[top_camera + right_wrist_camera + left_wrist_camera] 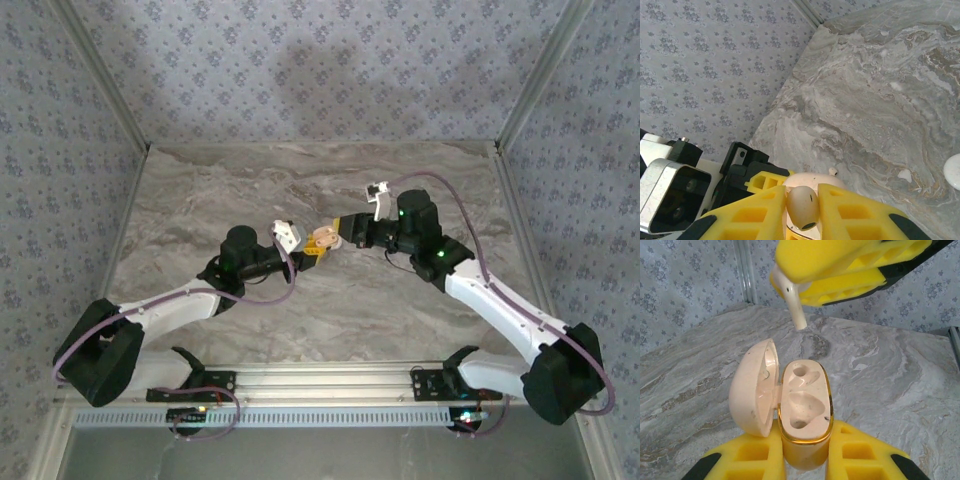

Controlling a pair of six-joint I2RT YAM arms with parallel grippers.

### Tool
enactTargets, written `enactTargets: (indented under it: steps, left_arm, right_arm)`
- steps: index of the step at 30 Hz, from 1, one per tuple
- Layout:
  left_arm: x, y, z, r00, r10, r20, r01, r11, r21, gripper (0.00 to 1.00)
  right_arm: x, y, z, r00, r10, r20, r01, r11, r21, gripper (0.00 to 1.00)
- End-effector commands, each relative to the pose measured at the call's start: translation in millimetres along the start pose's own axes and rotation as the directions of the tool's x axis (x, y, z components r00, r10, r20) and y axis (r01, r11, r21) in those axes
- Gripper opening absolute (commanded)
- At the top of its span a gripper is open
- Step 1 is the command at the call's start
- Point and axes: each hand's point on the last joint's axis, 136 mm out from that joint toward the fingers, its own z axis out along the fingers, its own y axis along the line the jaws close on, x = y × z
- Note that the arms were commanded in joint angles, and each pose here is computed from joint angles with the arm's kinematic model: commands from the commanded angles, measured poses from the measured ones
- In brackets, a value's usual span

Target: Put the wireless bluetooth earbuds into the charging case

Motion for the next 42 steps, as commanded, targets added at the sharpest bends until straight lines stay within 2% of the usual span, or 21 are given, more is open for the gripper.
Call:
enactTargets:
  steps: [1, 14, 28, 42]
  left_arm:
    - [-33.6, -2.1, -0.1, 0.994, 0.050, 0.093, -0.050, 0.999, 0.004, 0.12]
    - [-40.3, -0.9, -3.8, 0.992, 0.062, 0.109, -0.061, 0.998, -0.015, 0.12]
    - [-50.4, -1.4, -7.0, 0.988, 0.078, 0.133, -0.077, 0.997, -0.019, 0.12]
    - [-47.8, -2.6, -6.7, 0.990, 0.082, 0.118, -0.081, 0.997, -0.012, 0.12]
  right_arm:
    - [6.6, -1.0, 5.1, 1.000, 0.015, -0.016, -0.015, 1.000, -0.015, 0.24]
    - [19.4, -6.2, 7.4, 0.998, 0.029, -0.050, -0.030, 0.999, -0.012, 0.24]
    - [30.7, -20.1, 5.1, 0.997, 0.024, -0.080, -0.020, 0.999, 0.050, 0.24]
    - [14.1, -5.8, -6.9, 0.999, -0.018, -0.029, 0.019, 0.999, 0.032, 0.46]
